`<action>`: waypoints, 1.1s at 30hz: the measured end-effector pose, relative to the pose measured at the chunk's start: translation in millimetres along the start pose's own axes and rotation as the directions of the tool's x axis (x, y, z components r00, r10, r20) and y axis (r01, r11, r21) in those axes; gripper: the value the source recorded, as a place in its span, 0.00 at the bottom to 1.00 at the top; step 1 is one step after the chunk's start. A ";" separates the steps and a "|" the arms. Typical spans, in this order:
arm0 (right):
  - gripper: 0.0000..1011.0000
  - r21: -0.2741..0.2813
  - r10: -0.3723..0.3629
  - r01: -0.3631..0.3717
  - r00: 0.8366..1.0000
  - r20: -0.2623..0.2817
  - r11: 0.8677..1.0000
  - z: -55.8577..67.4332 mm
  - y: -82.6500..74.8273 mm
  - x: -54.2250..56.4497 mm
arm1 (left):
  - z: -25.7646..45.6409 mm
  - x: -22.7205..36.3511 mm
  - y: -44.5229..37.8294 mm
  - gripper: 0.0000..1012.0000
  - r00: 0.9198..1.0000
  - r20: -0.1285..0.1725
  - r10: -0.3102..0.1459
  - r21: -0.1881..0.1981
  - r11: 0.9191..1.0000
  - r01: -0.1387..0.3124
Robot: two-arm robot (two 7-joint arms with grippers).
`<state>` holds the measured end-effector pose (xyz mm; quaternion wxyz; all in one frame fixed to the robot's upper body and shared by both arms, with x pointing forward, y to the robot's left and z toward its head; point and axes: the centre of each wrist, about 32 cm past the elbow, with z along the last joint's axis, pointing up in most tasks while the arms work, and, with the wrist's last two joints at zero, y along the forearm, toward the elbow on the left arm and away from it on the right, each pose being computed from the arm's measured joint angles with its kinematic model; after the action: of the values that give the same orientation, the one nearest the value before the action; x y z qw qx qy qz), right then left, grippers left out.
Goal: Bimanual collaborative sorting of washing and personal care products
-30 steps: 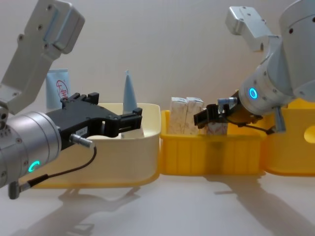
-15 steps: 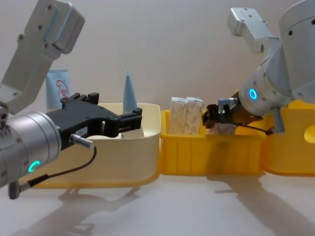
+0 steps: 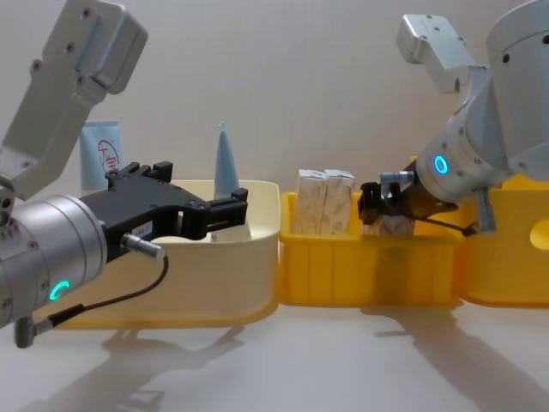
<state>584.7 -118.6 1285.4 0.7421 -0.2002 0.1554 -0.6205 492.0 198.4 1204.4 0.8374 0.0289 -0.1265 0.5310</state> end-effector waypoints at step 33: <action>0.39 0.134 0.000 0.002 1.000 -0.013 0.991 17.7 -11.3 1.6 | 0.0 0.0 0.0 0.99 1.000 0.000 0.000 0.000 1.000 0.000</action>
<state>583.7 -120.1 1306.4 0.7525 -0.1457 0.1179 -0.6313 492.0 198.4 1204.4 0.8374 0.0289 -0.1265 0.5310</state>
